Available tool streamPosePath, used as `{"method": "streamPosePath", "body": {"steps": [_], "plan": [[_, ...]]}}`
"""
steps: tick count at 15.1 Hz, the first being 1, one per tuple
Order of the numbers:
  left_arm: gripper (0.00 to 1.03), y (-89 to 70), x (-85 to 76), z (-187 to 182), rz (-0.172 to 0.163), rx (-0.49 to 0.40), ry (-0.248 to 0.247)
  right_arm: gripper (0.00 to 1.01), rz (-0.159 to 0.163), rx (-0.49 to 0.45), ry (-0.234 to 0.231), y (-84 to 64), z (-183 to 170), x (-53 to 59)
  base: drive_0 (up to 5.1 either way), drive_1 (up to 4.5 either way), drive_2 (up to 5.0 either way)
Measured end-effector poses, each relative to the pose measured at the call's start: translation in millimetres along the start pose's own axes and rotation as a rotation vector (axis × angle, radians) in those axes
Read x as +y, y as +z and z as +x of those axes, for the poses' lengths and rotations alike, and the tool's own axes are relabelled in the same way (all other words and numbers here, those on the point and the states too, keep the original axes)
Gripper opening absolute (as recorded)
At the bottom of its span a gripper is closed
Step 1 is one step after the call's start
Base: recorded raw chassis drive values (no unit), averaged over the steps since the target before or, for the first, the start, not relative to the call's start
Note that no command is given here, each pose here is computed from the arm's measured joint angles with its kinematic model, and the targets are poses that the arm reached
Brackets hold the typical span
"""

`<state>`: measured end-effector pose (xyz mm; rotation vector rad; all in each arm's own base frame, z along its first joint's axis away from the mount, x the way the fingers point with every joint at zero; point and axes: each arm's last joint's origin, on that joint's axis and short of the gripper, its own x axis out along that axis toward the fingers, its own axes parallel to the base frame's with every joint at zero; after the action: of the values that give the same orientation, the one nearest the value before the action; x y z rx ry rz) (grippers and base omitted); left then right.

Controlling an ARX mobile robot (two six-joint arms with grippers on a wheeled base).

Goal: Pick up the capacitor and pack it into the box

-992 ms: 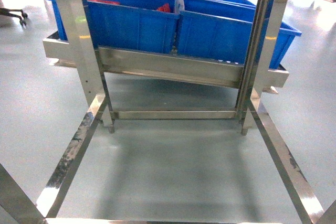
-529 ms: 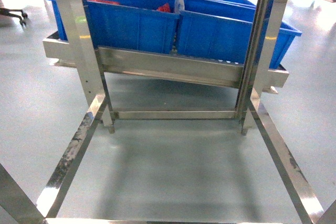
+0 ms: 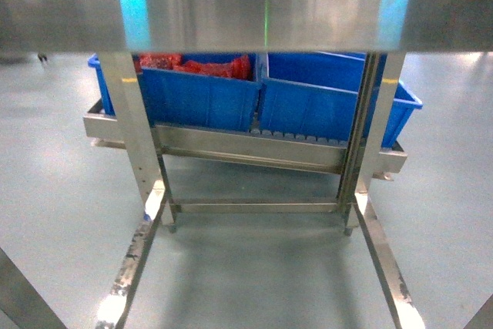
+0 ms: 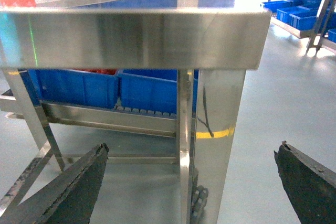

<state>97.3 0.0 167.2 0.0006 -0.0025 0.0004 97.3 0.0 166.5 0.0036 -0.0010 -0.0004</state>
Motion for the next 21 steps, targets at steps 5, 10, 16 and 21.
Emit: {"method": "streamPosePath", "body": {"steps": [5,10,16,21], "plan": [[0.98,0.0,0.0,0.0,-0.001,0.000,0.001,0.98,-0.002,0.000,0.001,0.0,0.0,0.0,0.0,0.00,0.0],[0.98,-0.1,0.0,0.0,0.000,0.001,0.000,0.98,-0.002,-0.002,0.000,0.1,0.0,0.0,0.0,0.00,0.0],[0.98,0.6,0.0,0.0,0.000,-0.006,0.000,0.98,-0.001,-0.011,0.000,1.1,0.0,0.0,0.0,0.00,0.0],[0.98,0.0,0.0,0.0,0.000,0.000,0.000,0.98,-0.001,-0.001,0.000,0.1,0.0,0.0,0.0,0.00,0.0]]}}
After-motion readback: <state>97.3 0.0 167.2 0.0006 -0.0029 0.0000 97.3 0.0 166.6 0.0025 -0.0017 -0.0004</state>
